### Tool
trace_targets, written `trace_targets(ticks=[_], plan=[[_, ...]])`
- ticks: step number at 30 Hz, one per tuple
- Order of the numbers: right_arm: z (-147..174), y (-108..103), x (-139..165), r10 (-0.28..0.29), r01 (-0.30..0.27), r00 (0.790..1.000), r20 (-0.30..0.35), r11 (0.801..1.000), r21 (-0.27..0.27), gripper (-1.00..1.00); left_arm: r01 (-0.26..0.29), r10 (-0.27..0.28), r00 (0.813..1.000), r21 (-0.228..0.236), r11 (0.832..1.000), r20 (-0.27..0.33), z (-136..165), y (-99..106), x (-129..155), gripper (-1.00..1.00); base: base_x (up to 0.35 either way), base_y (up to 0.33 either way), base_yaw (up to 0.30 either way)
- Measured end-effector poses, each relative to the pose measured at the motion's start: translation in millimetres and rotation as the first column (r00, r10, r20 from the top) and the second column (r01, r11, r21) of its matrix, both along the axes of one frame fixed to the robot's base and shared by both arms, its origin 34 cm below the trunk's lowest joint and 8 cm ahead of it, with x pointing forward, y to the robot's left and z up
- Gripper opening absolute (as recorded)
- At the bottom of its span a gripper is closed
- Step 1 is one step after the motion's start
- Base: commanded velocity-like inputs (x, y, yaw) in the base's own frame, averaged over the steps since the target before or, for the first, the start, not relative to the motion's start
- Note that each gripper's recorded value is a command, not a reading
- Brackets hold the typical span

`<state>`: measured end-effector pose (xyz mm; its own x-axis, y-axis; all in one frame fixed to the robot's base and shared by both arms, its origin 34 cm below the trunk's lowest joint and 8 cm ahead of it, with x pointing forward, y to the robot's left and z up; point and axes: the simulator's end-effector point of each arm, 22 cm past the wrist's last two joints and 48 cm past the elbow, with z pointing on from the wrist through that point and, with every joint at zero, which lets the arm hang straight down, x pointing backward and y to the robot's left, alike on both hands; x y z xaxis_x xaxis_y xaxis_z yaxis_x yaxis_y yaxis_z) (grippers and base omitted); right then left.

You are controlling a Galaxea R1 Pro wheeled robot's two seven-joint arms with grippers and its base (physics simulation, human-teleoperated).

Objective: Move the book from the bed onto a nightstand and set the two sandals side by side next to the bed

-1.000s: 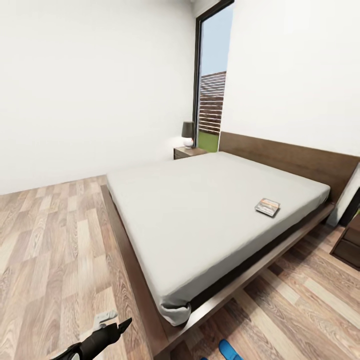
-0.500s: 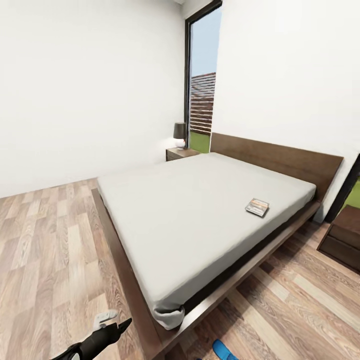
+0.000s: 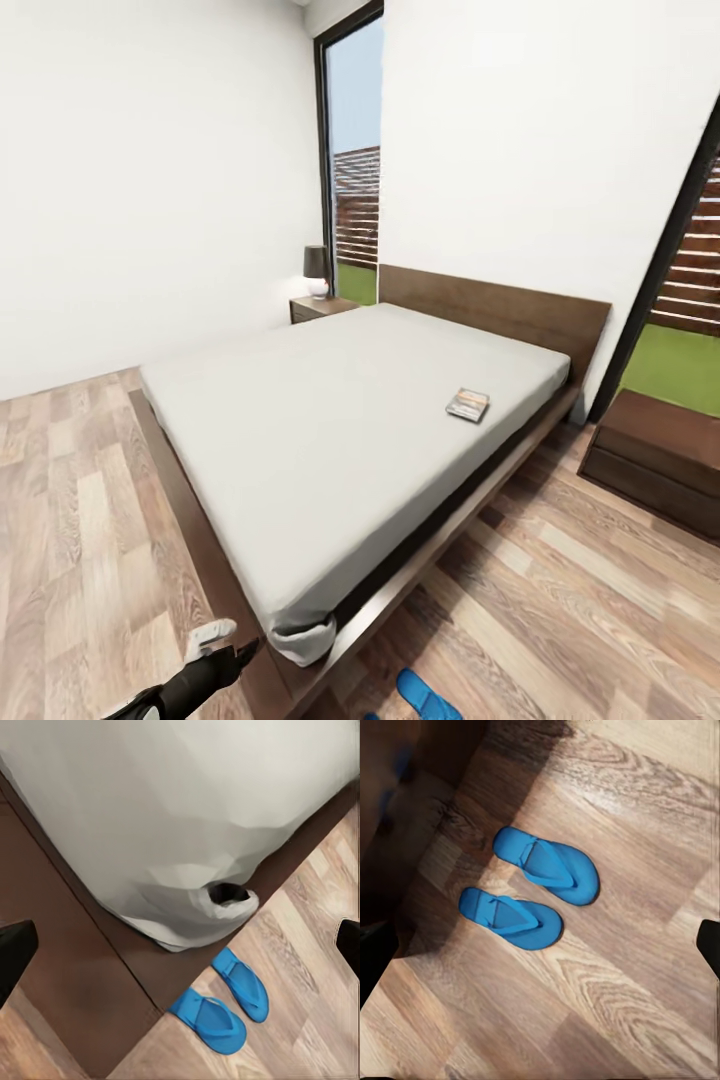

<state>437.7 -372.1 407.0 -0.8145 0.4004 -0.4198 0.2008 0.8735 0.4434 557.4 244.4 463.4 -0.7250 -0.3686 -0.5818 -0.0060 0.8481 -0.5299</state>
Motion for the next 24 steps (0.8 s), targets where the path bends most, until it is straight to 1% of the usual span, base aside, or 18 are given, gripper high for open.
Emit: trace_targets(ticks=[8,24], plan=[[0.0,0.0,-0.1,0.0,0.0,1.0,0.0,1.0,0.0,1.0,0.0,0.0,1.0,0.0,1.0,0.0,0.0,0.3,0.0,1.0,0.0,-0.126,-0.283],[0.0,0.0,0.0,0.0,0.0,1.0,0.0,1.0,0.0,1.0,-0.001,0.001,1.0,0.001,1.0,0.0,-0.1,0.0,0.0,1.0,0.0,-0.026,-0.283]])
